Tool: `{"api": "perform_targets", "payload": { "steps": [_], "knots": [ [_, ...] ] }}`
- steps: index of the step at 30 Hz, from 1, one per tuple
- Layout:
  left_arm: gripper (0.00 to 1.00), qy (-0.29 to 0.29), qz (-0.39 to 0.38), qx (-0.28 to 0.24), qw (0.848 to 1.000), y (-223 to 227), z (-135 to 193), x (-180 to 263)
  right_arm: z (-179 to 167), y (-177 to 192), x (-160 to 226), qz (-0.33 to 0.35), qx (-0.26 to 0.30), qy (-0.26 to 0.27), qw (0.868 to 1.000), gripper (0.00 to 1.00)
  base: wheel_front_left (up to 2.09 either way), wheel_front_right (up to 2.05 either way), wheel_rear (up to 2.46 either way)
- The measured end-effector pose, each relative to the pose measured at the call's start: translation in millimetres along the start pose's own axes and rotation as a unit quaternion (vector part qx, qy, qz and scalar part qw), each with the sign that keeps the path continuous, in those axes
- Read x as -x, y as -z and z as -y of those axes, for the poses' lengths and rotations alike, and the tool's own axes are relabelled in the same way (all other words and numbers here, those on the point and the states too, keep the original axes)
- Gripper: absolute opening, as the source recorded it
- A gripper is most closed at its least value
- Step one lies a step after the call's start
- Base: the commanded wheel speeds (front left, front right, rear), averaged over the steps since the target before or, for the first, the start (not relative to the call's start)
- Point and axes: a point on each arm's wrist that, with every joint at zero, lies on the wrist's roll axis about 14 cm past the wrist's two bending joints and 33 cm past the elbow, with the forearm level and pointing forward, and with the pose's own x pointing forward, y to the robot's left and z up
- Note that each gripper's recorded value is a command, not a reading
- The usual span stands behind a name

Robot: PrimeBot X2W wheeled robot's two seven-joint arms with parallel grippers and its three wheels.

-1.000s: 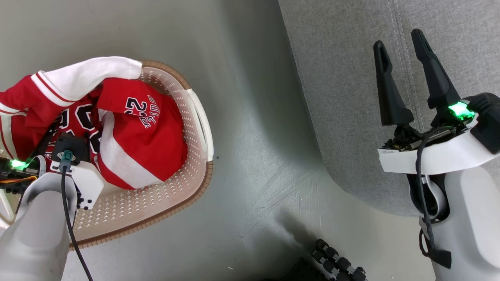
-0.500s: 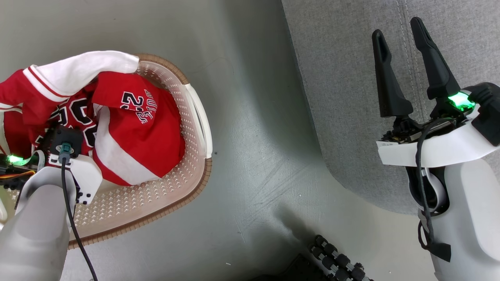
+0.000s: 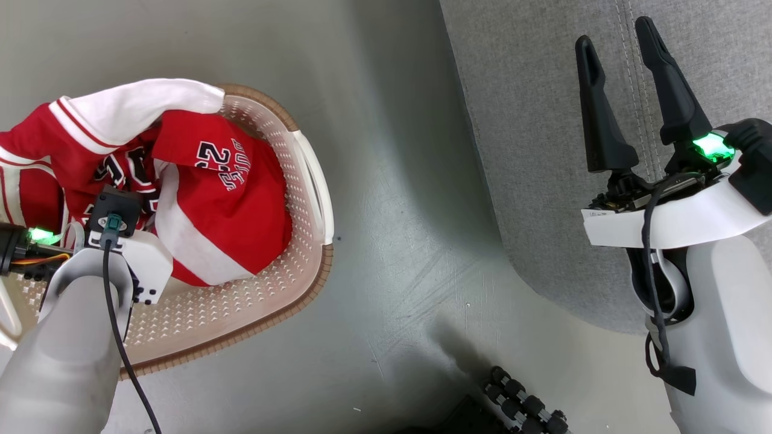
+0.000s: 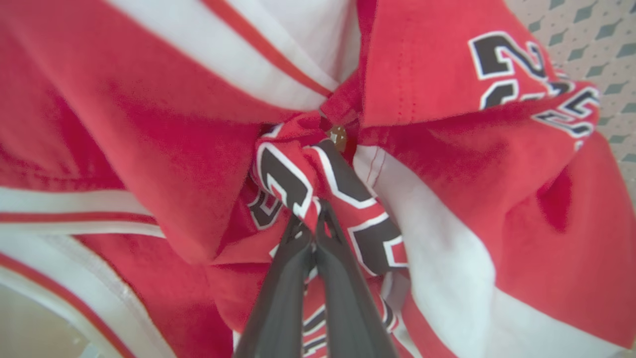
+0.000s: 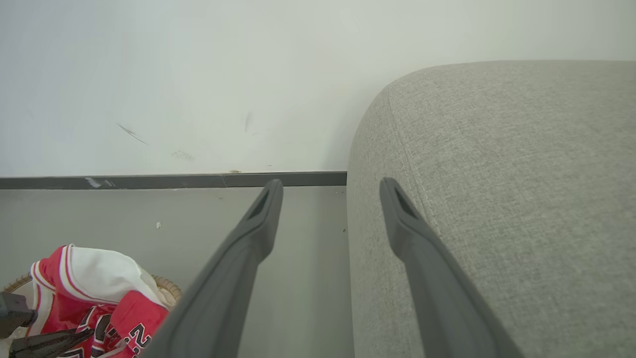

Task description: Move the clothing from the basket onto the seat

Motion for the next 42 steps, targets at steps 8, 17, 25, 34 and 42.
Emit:
{"api": "perform_targets", "payload": {
  "steps": [8, 17, 25, 34, 42],
  "knots": [
    [0.00, 0.001, 0.045, 0.026, 0.999, -28, 0, 6, -4, -2, -1, 0.003, -0.007, -0.004, 1.000, 1.00, 0.00, 0.00, 0.00],
    [0.00, 0.008, 0.081, 0.051, 0.995, -48, 9, 29, -2, -10, -2, 0.010, 0.002, 0.000, 1.000, 1.00, 0.00, 0.00, 0.00],
    [0.00, -0.009, 0.183, 0.074, 0.980, -115, -2, 55, -2, -20, -3, 0.022, 0.006, 0.000, 1.000, 1.00, 0.00, 0.00, 0.00],
    [0.00, -0.032, 0.277, 0.082, 0.957, -173, -17, 108, -11, -38, -2, 0.040, 0.006, -0.008, 0.999, 1.00, 0.00, 0.00, 0.00],
    [0.00, -0.050, 0.330, 0.084, 0.939, -206, -28, 149, -17, -50, 6, 0.049, 0.001, -0.014, 0.999, 1.00, 0.00, 0.00, 0.00]
  ]
}}
